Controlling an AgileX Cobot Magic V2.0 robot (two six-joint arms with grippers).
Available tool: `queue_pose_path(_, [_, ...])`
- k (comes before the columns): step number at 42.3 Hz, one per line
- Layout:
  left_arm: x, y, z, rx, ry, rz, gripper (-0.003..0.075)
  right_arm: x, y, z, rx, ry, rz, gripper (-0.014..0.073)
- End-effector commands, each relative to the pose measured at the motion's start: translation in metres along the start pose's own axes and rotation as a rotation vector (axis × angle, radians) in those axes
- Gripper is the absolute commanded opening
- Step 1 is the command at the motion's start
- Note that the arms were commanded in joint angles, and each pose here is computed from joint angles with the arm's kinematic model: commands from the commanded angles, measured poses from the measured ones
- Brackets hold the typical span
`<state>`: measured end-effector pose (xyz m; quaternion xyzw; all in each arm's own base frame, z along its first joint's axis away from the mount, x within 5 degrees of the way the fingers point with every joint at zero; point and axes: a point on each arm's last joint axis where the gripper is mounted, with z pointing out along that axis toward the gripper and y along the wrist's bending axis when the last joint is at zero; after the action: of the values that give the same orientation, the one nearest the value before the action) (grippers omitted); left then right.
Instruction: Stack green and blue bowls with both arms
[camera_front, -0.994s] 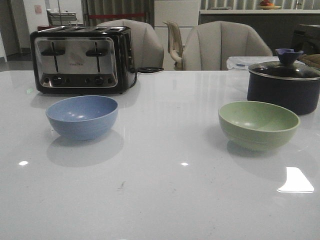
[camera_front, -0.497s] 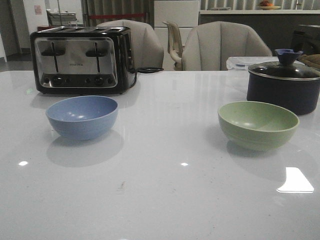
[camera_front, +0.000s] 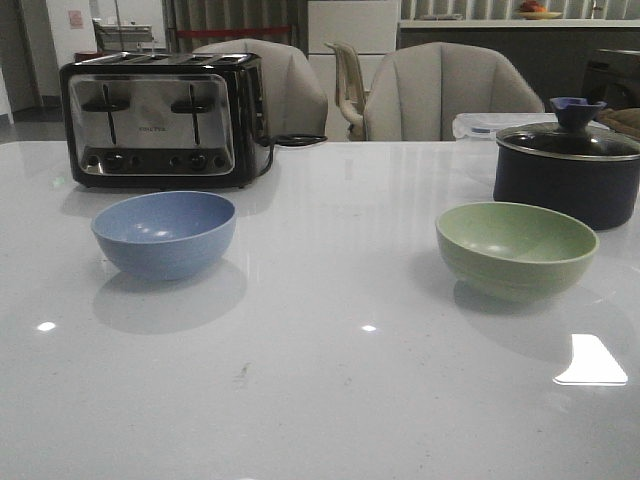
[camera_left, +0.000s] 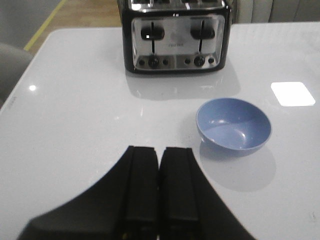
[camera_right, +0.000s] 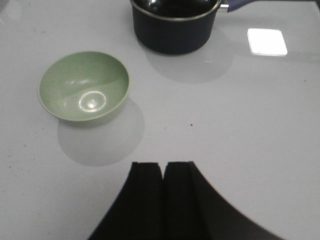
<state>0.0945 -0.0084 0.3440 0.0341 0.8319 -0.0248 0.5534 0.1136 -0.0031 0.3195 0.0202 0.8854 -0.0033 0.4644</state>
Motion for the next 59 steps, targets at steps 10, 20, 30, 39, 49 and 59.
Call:
queue_pose_path(10, [-0.011, -0.001, 0.017, 0.001, 0.017, -0.009, 0.0123, -0.011, 0.000, 0.030, 0.003, 0.059, -0.008, 0.0104])
queue_pose_path(20, [-0.012, -0.001, 0.020, 0.001, 0.025, -0.009, 0.0523, -0.014, 0.000, 0.048, 0.003, 0.092, -0.009, 0.0542])
queue_pose_path(30, [-0.012, -0.001, 0.020, 0.001, 0.025, -0.009, 0.0526, -0.028, 0.009, 0.074, -0.070, 0.172, 0.058, 0.0588])
queue_pose_path(39, [-0.012, -0.001, 0.020, 0.001, 0.025, -0.009, 0.0508, -0.045, 0.024, 0.114, -0.125, 0.258, 0.018, 0.0588])
queue_pose_path(49, [-0.012, -0.001, 0.020, 0.001, 0.025, -0.009, 0.0508, -0.067, 0.034, 0.173, -0.129, 0.316, 0.001, 0.0588])
queue_pose_path(59, [-0.012, -0.001, 0.020, 0.001, 0.025, -0.009, 0.0508, -0.075, 0.038, 0.237, -0.117, 0.386, -0.012, 0.0588])
